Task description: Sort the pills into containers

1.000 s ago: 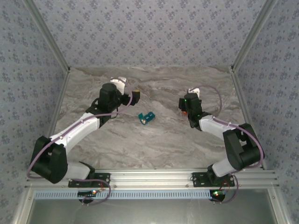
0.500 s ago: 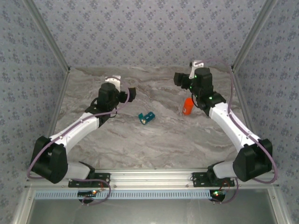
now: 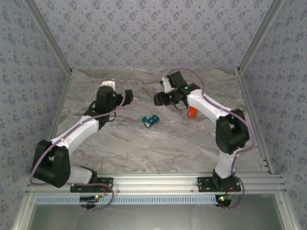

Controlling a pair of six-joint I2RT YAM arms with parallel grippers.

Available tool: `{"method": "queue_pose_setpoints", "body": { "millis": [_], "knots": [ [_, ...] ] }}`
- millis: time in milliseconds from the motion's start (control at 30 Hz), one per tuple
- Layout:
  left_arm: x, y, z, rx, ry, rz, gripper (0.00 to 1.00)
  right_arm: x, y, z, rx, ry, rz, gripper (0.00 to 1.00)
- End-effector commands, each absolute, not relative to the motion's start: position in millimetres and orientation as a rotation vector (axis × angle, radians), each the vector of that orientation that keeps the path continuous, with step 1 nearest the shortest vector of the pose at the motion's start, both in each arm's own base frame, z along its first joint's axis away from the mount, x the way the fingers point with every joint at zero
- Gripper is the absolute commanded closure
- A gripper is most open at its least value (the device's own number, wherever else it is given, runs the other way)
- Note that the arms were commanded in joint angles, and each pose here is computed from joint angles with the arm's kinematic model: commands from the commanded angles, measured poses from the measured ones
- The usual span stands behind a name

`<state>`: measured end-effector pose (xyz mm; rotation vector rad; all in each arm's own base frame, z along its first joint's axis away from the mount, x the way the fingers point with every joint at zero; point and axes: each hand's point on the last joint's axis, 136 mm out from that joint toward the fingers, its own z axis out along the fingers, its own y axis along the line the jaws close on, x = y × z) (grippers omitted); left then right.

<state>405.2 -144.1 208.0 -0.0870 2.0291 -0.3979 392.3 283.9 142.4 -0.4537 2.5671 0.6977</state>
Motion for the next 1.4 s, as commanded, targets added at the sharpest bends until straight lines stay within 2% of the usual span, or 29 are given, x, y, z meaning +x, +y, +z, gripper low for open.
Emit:
{"method": "queue_pose_setpoints", "body": {
  "millis": [0, 300, 367, 467, 500, 567, 633, 867, 1367],
  "knots": [
    [405, -144, 196, -0.118, 2.099, -0.42, 0.02, 371, 283, 112, -0.569, 2.706, 0.633, 0.46],
    [405, -156, 176, -0.052, 2.233, -0.451, 0.02, 357, 288, 73, -0.619, 2.786, 0.605, 0.46],
    [405, -161, 172, -0.043, 2.25, -0.479, 0.08, 356, 288, 68, -0.62, 2.795, 0.605, 0.46],
    [405, -170, 166, -0.019, 2.28, -0.526, 0.29, 354, 289, 61, -0.626, 2.806, 0.607, 0.46],
    [405, -173, 163, -0.011, 2.297, -0.539, 0.39, 353, 290, 60, -0.626, 2.808, 0.61, 0.46],
    [405, -177, 155, -0.002, 2.346, -0.552, 0.62, 352, 290, 57, -0.627, 2.811, 0.615, 0.46],
    [404, -182, 145, 0.016, 2.404, -0.566, 1.0, 352, 291, 53, -0.629, 2.82, 0.618, 0.46],
    [399, -199, 119, 0.054, 2.524, -0.602, 1.0, 350, 293, 45, -0.643, 2.833, 0.616, 0.46],
    [388, -224, 96, 0.127, 2.595, -0.641, 1.0, 354, 296, 34, -0.635, 2.852, 0.609, 0.46]
  ]
}}
